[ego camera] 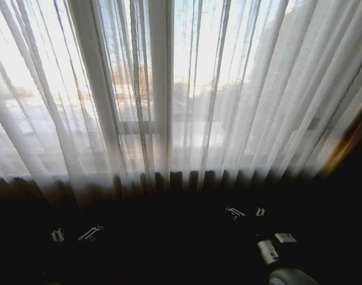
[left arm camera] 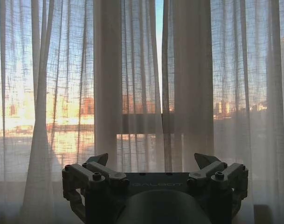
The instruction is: Open the curtains by pulling them apart, changing their state from closed to fully open.
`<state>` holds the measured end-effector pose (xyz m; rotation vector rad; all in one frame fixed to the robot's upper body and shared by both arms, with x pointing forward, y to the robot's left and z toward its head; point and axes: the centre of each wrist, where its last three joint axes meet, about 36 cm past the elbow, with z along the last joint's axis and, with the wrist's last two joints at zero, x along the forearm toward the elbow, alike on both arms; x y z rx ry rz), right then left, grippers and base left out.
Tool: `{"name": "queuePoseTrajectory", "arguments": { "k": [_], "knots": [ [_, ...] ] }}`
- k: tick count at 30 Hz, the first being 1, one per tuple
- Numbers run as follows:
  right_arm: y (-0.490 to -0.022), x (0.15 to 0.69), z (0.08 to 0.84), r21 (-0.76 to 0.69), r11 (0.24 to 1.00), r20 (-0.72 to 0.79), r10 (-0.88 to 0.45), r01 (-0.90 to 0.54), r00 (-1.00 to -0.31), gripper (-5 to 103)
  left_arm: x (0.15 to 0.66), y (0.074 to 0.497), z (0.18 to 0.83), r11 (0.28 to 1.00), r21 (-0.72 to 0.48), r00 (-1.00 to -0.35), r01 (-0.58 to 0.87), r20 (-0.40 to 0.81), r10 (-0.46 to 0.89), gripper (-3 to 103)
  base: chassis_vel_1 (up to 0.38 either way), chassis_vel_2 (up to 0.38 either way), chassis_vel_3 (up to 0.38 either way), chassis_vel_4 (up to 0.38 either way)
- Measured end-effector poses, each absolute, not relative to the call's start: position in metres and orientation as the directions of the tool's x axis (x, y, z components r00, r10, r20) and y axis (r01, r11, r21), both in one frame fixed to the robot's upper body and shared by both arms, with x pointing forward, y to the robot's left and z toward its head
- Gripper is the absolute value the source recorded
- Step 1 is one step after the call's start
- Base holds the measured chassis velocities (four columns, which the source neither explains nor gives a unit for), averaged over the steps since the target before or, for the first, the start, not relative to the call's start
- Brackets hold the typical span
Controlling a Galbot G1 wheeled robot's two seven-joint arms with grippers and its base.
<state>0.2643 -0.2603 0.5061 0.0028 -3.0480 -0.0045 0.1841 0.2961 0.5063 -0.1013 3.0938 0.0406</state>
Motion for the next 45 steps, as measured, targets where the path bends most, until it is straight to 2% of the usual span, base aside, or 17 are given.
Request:
{"name": "queuePoseTrajectory", "arguments": {
  "k": [31, 37, 45],
  "knots": [
    [-0.2610, 0.2657, 0.4987, -0.012, 1.000, 0.079, -0.009, -0.010, -0.997, 100, 0.1831, 0.2953, 0.5056, 0.998, 0.026, -0.997, -0.061, -0.056, -0.059, 100, -0.001, 0.006, 0.000, -0.005],
    [-0.2609, 0.2663, 0.4983, -0.012, 1.000, 0.079, -0.010, -0.011, -0.997, 100, 0.1828, 0.2952, 0.5054, 0.998, 0.026, -0.997, -0.059, -0.059, -0.058, 100, -0.009, 0.214, 0.012, -0.210],
    [-0.2608, 0.2666, 0.4971, -0.010, 1.000, 0.081, -0.010, -0.011, -0.997, 100, 0.1827, 0.2950, 0.5052, 0.999, 0.026, -0.997, -0.047, -0.066, -0.045, 100, -0.005, 0.445, 0.009, -0.462]
  ]
}}
